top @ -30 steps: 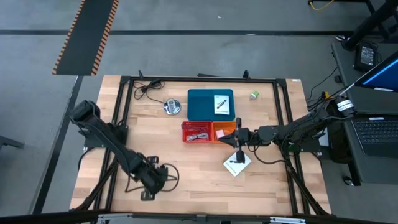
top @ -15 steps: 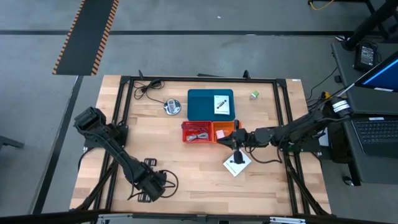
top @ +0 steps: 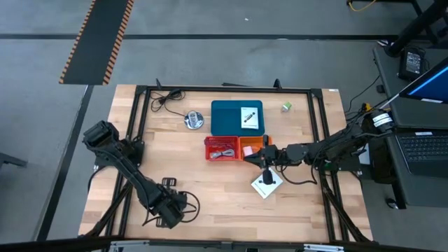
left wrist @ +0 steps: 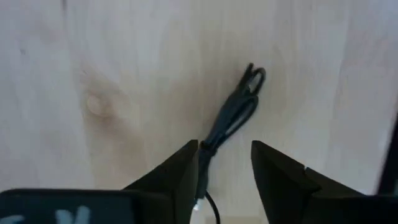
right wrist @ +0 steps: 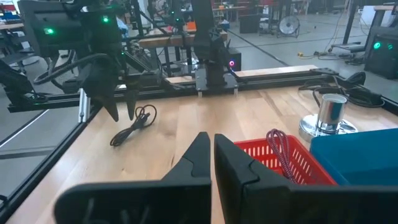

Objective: Pick and place items into bin
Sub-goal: Put the black charger cable into the red bin

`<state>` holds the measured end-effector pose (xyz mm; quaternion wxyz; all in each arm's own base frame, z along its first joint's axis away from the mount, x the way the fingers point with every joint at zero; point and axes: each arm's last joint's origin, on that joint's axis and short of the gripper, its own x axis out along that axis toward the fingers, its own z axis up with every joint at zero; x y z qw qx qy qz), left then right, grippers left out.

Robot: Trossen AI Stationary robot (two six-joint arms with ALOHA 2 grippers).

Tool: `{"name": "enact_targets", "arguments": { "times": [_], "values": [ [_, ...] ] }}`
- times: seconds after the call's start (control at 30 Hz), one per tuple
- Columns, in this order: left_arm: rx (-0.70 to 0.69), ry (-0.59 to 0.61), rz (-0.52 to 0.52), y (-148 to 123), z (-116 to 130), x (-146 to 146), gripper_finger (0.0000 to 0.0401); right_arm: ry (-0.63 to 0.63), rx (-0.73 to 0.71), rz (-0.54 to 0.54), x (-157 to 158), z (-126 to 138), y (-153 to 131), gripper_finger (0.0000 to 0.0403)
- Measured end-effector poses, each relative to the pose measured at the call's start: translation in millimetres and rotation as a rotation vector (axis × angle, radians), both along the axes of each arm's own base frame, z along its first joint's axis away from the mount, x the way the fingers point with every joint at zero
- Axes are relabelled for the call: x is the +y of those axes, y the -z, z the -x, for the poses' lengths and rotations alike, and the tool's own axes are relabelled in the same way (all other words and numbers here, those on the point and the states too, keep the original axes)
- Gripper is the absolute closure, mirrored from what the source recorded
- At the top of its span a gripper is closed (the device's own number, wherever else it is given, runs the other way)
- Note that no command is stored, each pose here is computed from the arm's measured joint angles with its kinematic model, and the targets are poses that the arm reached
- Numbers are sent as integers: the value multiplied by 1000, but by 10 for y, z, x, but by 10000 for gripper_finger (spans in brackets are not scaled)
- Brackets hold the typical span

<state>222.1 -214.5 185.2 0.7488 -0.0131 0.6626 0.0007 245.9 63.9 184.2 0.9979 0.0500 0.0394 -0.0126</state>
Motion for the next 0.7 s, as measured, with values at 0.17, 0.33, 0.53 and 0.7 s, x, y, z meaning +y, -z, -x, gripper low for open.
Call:
{"name": "enact_targets", "arguments": {
  "times": [0.17,0.33,0.53,0.7],
  "values": [
    [-16,-20,-46,61,29,33,244,0,1,-1,0,0,1,398],
    [38,-33,-37,156,88,71,244,-6,4,-2,16,4,4,398],
    [48,-30,-10,236,110,81,244,-16,4,-3,39,11,4,398],
    [63,-26,2,292,126,88,244,-16,6,-3,41,12,6,398]
  ]
}}
